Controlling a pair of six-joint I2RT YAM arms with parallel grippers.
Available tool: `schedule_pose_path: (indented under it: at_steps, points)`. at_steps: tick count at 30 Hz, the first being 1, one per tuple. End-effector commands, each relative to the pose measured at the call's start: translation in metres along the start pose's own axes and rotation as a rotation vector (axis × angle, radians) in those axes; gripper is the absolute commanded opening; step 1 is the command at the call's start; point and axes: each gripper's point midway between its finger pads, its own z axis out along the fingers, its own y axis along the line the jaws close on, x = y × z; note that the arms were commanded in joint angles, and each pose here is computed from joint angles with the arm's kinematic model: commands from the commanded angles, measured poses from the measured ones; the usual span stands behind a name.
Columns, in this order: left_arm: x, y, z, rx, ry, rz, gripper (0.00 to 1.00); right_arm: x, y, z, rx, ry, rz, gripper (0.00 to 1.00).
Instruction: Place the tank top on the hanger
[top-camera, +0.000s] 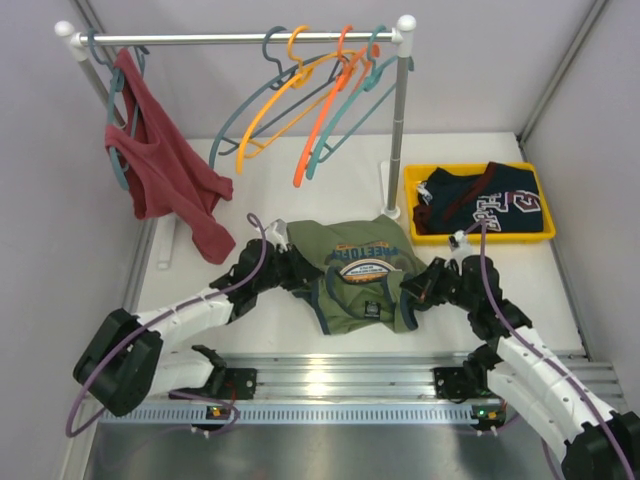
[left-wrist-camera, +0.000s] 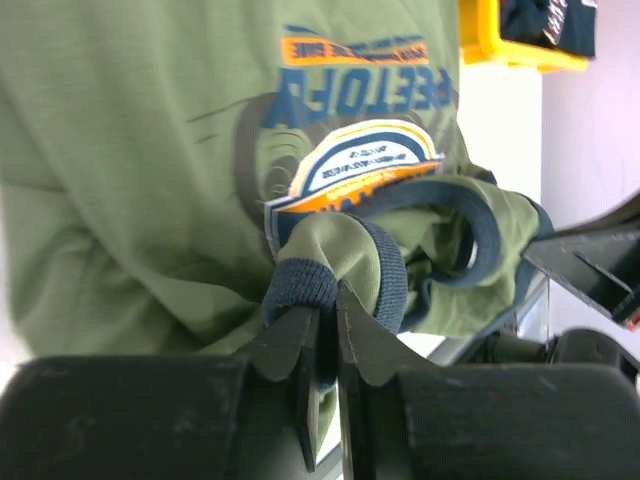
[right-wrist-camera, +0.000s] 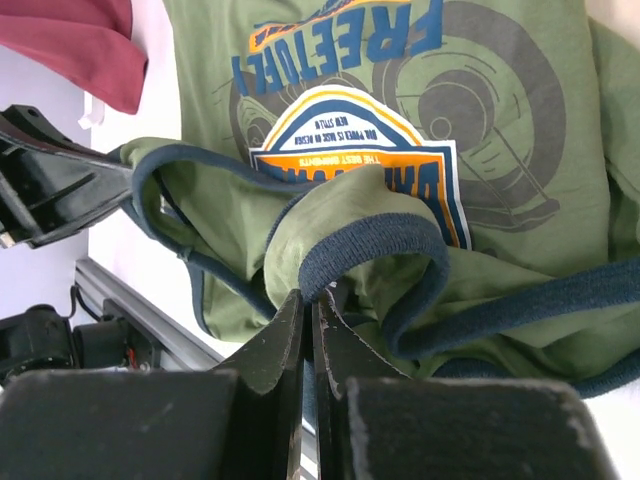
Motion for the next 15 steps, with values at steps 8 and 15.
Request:
schedule_pose_path:
  at_steps: [8,15]
  points:
    - [-0.011,-0.034,-0.037,0.068,-0.011,0.096,0.46,-0.005,0.004,-0.001,-0.021,-0.028,-0.069,0.00]
    - [-0.001,-0.038,-0.071,0.056,0.031,0.165,0.50,-0.005,0.003,0.001,-0.019,-0.024,-0.071,0.00]
